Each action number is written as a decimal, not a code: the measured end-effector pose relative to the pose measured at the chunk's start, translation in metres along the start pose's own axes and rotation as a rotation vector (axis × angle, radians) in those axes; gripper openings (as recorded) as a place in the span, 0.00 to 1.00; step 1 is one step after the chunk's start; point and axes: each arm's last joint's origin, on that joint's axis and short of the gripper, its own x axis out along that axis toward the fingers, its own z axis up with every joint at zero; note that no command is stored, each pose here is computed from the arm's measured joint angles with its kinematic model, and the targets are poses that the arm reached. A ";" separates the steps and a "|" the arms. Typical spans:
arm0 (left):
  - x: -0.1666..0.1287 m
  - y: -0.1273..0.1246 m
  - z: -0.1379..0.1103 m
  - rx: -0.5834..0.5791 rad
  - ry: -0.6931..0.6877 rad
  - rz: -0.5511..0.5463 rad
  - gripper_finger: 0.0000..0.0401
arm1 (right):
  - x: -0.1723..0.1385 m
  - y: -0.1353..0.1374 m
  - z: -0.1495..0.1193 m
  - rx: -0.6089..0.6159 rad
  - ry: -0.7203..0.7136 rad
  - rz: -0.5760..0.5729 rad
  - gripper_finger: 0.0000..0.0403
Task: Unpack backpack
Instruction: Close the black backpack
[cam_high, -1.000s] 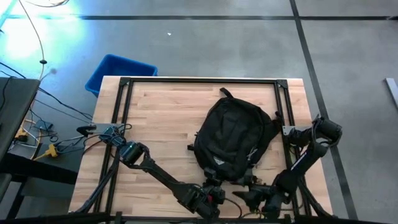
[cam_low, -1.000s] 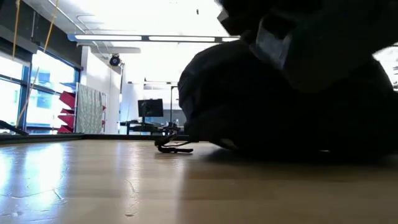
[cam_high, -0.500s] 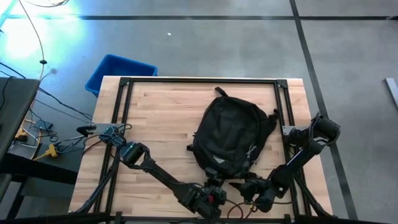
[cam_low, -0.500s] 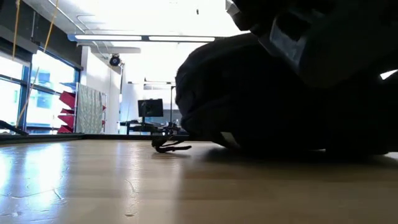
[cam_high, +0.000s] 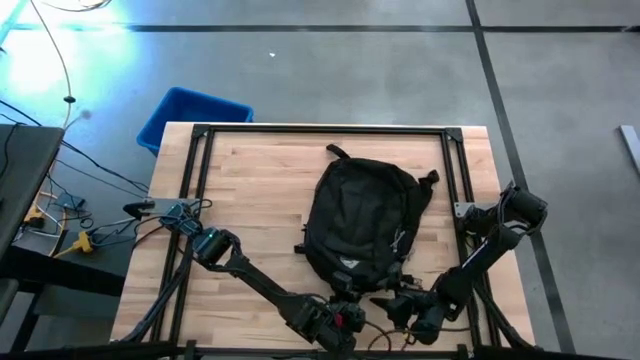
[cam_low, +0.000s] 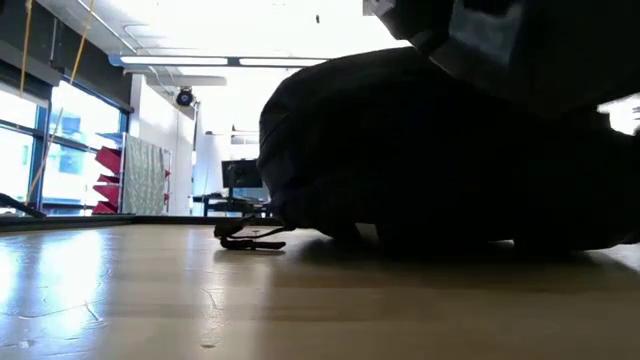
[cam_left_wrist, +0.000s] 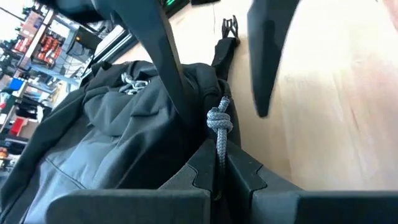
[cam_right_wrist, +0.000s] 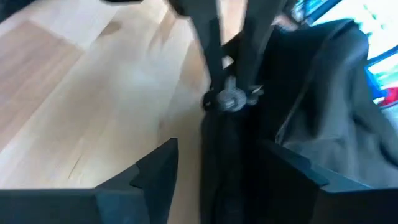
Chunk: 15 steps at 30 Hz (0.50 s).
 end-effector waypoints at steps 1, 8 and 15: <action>0.000 0.000 0.000 0.001 -0.003 0.000 0.00 | 0.002 -0.001 -0.002 0.004 0.010 0.016 0.52; 0.001 0.000 0.003 0.012 -0.019 -0.021 0.00 | 0.013 -0.011 -0.008 0.115 0.060 -0.011 0.43; -0.004 -0.001 0.006 -0.027 -0.038 -0.084 0.07 | 0.014 -0.011 -0.013 0.110 0.104 0.029 0.05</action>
